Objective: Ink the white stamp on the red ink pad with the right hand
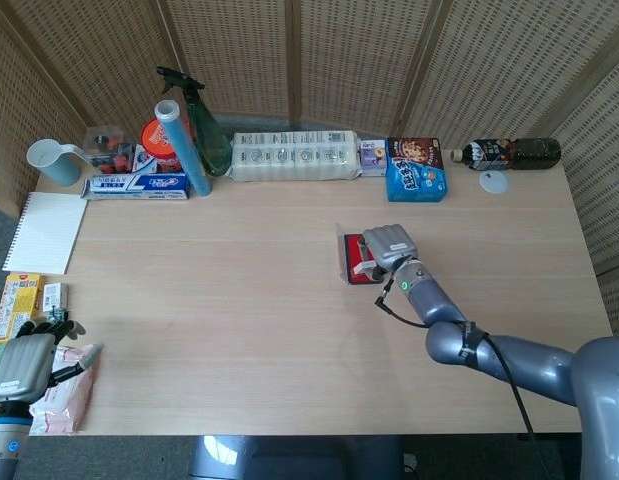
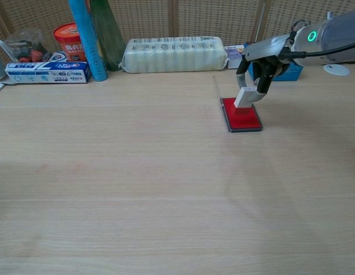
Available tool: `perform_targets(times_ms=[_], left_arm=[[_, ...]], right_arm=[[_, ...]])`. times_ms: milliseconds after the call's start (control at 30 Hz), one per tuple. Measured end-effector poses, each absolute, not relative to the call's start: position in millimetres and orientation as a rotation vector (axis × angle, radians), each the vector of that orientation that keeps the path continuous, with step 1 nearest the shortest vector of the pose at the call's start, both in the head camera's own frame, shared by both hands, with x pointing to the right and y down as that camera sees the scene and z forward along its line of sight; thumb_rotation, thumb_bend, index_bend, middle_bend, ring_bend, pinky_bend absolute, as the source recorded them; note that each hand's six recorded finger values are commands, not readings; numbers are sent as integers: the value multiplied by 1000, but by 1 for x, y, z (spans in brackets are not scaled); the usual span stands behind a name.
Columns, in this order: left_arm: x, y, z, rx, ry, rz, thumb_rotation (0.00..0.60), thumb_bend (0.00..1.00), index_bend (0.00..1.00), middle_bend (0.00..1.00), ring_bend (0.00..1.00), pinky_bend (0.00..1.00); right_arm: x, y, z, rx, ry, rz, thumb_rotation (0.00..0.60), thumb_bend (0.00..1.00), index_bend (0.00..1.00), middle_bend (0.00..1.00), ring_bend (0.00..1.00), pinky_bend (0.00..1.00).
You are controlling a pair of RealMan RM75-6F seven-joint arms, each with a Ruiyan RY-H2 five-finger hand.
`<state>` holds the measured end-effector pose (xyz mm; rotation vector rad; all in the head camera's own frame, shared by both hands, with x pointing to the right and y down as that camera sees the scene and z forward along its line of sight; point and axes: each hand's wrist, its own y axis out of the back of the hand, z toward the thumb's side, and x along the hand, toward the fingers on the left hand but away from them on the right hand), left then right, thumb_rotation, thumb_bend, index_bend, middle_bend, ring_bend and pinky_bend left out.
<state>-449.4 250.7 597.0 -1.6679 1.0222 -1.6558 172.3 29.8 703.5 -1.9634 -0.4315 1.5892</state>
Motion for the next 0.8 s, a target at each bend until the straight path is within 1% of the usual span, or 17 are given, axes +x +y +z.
perform_targets(times_ms=[267, 800], left_arm=[[-453, 253, 599, -1666, 1022, -1670, 36, 162, 378, 436, 351, 174], [-453, 254, 600, -1669, 1019, -1672, 38, 162, 378, 436, 351, 174]], right_arm=[[165, 29, 717, -1902, -370, 1622, 600, 442, 694, 1000, 1000, 1000], [164, 31, 728, -1867, -351, 1648, 600, 442, 695, 1000, 1000, 1000]])
